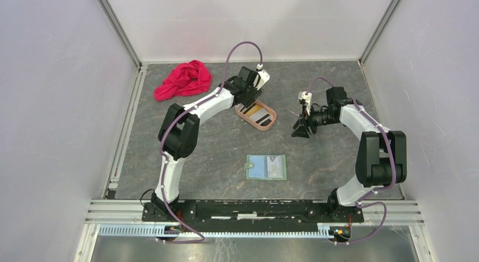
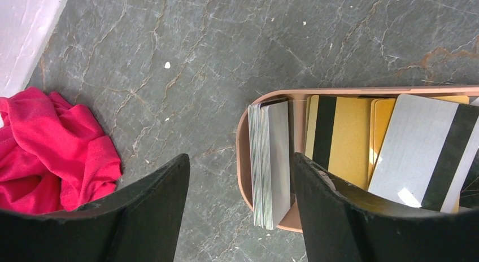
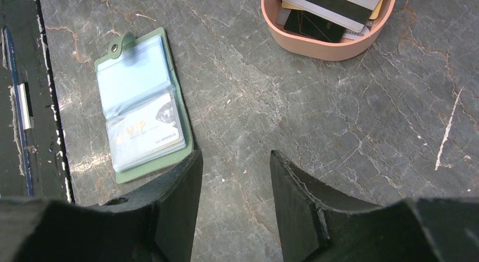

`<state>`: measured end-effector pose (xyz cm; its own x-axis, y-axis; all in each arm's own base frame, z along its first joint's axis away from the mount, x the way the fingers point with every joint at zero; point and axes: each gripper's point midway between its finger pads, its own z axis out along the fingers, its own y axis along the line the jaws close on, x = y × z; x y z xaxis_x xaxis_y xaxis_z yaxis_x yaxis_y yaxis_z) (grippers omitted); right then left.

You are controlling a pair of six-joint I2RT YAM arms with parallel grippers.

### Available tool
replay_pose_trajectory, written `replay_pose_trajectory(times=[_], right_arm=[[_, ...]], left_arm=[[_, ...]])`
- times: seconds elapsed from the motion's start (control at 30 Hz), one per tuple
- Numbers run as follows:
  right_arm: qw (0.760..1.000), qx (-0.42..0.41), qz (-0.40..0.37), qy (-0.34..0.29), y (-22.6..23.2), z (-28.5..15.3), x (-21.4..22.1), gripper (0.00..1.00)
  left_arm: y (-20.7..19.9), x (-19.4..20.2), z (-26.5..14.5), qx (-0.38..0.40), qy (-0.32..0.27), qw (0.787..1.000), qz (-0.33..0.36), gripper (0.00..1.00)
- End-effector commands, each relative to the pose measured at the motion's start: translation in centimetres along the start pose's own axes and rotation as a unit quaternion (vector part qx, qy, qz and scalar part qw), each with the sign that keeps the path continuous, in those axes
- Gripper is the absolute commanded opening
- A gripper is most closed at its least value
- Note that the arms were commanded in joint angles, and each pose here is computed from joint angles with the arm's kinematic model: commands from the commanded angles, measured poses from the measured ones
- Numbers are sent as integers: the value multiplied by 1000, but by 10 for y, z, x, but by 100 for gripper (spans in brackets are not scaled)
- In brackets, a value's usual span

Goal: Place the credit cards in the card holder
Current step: Pick up the credit card from the storage box.

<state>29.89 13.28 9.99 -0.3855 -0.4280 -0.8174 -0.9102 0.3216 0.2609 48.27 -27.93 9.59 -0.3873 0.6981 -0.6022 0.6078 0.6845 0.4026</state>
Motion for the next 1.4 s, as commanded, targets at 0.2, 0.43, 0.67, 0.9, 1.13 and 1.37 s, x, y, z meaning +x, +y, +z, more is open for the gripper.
replay_pose_trajectory(times=[0.2,0.43,0.67,0.9,1.13,1.37], right_arm=[[1000,-8,-16,-16,-1,-2,-11,54],[1000,-9,-15,-16,-1,-1,-11,54],[1000,-11,-13,-17,-1,-1,-11,54],[1000,-12,-13,-17,-1,0,-11,54],[1000,-12,-13,-18,0,-1,-11,54],[1000,-15,-14,-19,1,-1,-12,54]], left_arm=[[8,-7,2,-21,-12,1000,-2,68],[5,-3,5,-16,-5,1000,0,65],[0,1,9,-7,5,1000,4,65],[-4,7,15,-1,18,1000,10,65],[-2,9,18,-9,24,1000,10,63],[4,9,17,-24,27,999,5,59]])
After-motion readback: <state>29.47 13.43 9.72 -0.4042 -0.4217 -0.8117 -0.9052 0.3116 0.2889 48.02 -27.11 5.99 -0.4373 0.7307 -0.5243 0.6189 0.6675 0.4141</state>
